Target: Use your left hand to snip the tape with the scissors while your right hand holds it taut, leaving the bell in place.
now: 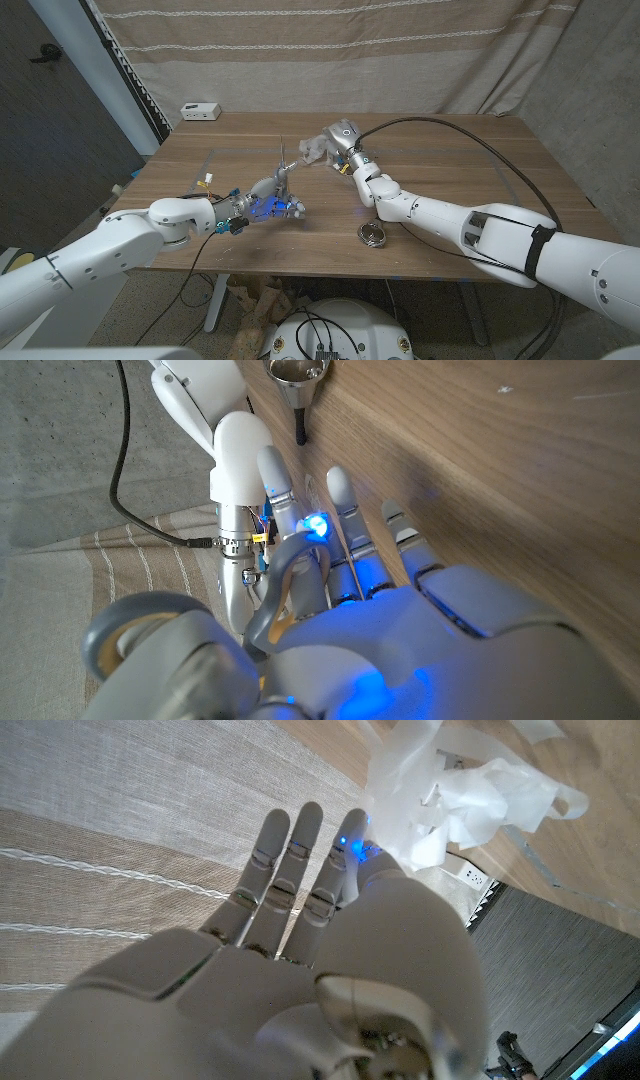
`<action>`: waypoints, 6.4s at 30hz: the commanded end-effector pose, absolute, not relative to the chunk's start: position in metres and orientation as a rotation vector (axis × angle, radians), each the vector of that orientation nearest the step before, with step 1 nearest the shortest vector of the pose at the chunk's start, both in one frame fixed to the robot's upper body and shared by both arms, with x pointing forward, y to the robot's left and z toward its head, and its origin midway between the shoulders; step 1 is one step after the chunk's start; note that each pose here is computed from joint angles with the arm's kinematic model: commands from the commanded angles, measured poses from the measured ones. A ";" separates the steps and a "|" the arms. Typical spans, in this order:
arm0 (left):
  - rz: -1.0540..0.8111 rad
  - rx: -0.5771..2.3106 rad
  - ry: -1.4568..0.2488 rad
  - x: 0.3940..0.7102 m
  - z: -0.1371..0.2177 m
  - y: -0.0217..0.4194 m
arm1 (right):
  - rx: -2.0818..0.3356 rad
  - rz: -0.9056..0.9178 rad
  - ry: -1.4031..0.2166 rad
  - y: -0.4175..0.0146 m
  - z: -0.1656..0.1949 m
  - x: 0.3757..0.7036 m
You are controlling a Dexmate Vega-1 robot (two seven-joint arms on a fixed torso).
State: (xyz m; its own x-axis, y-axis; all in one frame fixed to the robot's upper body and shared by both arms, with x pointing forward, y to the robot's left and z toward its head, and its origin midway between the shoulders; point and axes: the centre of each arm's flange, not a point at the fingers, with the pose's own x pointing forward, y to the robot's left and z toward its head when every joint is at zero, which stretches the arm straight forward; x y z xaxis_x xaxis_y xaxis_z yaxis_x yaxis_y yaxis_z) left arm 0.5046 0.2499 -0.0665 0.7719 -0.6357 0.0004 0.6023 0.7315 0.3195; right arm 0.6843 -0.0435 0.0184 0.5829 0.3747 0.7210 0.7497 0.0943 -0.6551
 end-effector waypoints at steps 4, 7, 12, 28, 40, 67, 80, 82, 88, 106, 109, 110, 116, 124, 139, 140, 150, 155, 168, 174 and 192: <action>-0.690 0.321 -0.122 0.505 -0.064 0.248 | -1.066 -0.396 -0.961 -0.095 0.045 0.660; -0.690 0.323 -0.121 0.505 -0.064 0.248 | -0.987 -0.393 -0.933 -0.106 0.052 0.655; -0.691 0.327 -0.123 0.506 -0.062 0.247 | -0.838 -0.344 -0.845 -0.120 0.064 0.649; -0.700 0.331 -0.118 0.508 -0.059 0.245 | -0.536 -0.249 -0.705 -0.151 0.087 0.632; -0.697 0.335 -0.118 0.508 -0.059 0.244 | -0.464 -0.253 -0.752 -0.154 0.107 0.616; -0.717 0.350 -0.111 0.514 -0.052 0.241 | -0.323 0.072 -0.786 -0.177 0.075 0.627; -0.740 0.359 -0.101 0.514 -0.050 0.240 | -0.310 0.082 -0.926 -0.191 0.067 0.632; -0.753 0.356 -0.101 0.516 -0.049 0.240 | -0.318 0.047 -0.971 -0.191 0.065 0.628; -0.786 0.368 -0.091 0.518 -0.043 0.237 | -0.389 -0.057 -1.103 -0.189 0.062 0.615; -0.846 0.352 -0.087 0.519 -0.043 0.229 | -0.535 -0.153 -1.259 -0.172 0.041 0.602; -0.845 0.351 -0.083 0.519 -0.044 0.229 | -0.519 -0.147 -1.246 -0.169 0.038 0.602; -0.846 0.353 -0.081 0.519 -0.044 0.230 | -0.516 -0.139 -1.239 -0.169 0.039 0.602; -0.857 0.359 -0.079 0.520 -0.046 0.228 | -0.466 -0.163 -1.228 -0.169 0.043 0.602; -0.905 0.348 -0.081 0.523 -0.047 0.222 | -0.460 -0.174 -1.320 -0.162 0.040 0.594; -0.937 0.372 -0.087 0.521 -0.043 0.216 | -0.497 -0.229 -1.369 -0.150 0.027 0.601; -0.941 0.372 -0.089 0.521 -0.043 0.216 | -0.498 -0.233 -1.364 -0.150 0.026 0.603; -0.959 0.361 -0.107 0.517 -0.042 0.214 | -0.461 -0.235 -1.247 -0.154 0.016 0.624; -0.962 0.354 -0.107 0.516 -0.043 0.214 | -0.458 -0.228 -1.246 -0.155 0.014 0.625; -0.987 0.333 -0.116 0.520 -0.041 0.213 | -0.461 -0.203 -1.295 -0.154 0.008 0.613; -0.996 0.334 -0.118 0.521 -0.040 0.212 | -0.468 -0.197 -1.301 -0.152 0.005 0.614; -1.008 0.362 -0.116 0.517 -0.035 0.211 | -0.489 -0.204 -1.347 -0.148 -0.005 0.611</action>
